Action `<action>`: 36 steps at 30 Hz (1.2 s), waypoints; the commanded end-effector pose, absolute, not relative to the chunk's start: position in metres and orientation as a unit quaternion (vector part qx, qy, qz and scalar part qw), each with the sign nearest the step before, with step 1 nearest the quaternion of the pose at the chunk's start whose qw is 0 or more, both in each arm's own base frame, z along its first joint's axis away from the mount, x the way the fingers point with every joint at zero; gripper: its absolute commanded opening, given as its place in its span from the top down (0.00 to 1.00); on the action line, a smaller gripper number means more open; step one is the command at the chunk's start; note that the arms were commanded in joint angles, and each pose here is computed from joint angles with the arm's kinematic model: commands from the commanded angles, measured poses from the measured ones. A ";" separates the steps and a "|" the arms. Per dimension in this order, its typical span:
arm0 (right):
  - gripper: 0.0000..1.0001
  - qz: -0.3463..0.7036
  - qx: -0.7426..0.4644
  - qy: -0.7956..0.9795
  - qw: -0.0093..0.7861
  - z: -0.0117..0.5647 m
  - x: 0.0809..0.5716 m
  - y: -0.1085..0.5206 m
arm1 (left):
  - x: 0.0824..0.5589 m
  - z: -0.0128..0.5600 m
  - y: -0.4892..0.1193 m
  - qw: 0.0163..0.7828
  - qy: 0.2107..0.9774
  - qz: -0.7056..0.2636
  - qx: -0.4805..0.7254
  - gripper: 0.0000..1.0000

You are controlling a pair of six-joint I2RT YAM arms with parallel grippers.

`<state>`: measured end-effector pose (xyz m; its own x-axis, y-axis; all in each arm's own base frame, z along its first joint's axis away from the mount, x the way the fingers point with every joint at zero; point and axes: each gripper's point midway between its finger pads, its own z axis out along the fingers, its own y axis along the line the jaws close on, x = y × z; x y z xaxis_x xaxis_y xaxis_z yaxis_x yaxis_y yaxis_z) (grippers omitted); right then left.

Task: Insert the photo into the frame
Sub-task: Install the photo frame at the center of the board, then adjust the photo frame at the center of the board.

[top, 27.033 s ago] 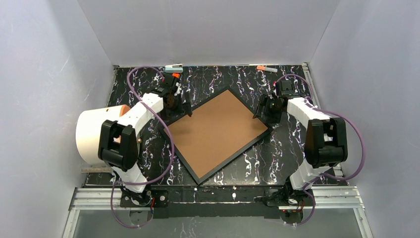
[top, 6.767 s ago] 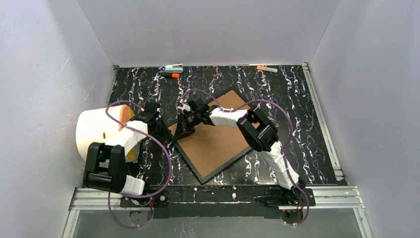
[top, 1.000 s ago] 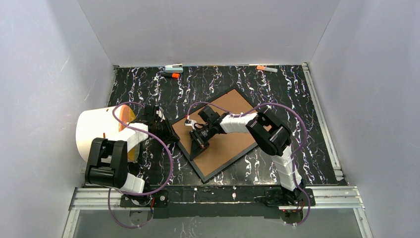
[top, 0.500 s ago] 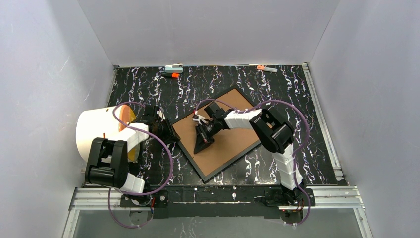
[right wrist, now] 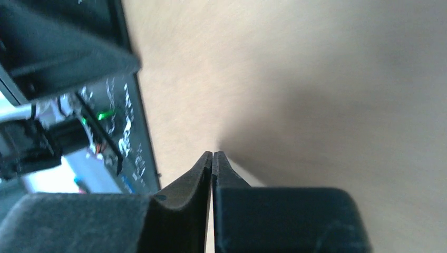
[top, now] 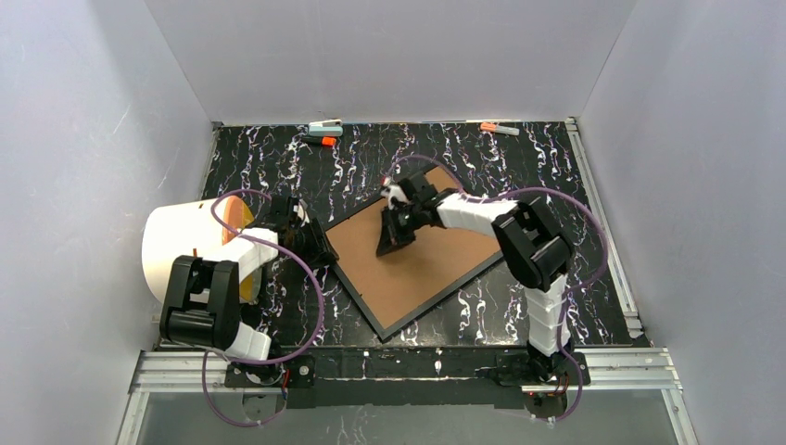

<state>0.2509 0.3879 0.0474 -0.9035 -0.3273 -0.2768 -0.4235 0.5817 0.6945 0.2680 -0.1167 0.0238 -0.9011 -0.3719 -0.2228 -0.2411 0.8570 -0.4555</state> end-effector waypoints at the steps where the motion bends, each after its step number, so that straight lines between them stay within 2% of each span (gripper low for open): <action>1: 0.85 0.368 -0.132 0.896 0.210 0.099 0.340 0.347 | 0.269 0.019 -0.110 0.148 0.956 -0.191 -0.165 0.48; 5: 0.71 0.296 -0.054 0.912 0.278 0.116 0.390 0.291 | 0.282 0.025 -0.121 0.153 0.949 -0.220 -0.164 0.43; 8: 0.51 0.222 0.017 0.925 0.308 0.114 0.420 0.237 | 0.294 0.028 -0.127 0.155 0.946 -0.235 -0.161 0.41; 14: 0.11 0.070 0.123 0.936 0.322 0.100 0.454 0.134 | 0.322 0.035 -0.132 0.168 0.944 -0.238 -0.153 0.23; 16: 0.04 0.057 0.135 0.934 0.327 0.097 0.462 0.117 | 0.330 0.035 -0.133 0.166 0.945 -0.238 -0.153 0.21; 19: 0.01 0.066 0.141 0.935 0.320 0.089 0.471 0.106 | 0.341 0.037 -0.134 0.170 0.945 -0.235 -0.154 0.19; 23: 0.01 0.112 0.126 0.951 0.260 0.063 0.470 0.113 | 0.354 0.038 -0.136 0.172 0.943 -0.239 -0.156 0.18; 26: 0.01 0.139 0.128 0.958 0.215 0.059 0.453 0.120 | 0.365 0.041 -0.142 0.170 0.940 -0.252 -0.152 0.18; 30: 0.02 0.173 0.137 0.954 0.204 0.060 0.430 0.128 | 0.382 0.047 -0.150 0.174 0.936 -0.268 -0.149 0.18; 36: 0.08 0.226 0.123 0.953 0.161 0.071 0.379 0.142 | 0.410 0.049 -0.172 0.165 0.926 -0.313 -0.131 0.19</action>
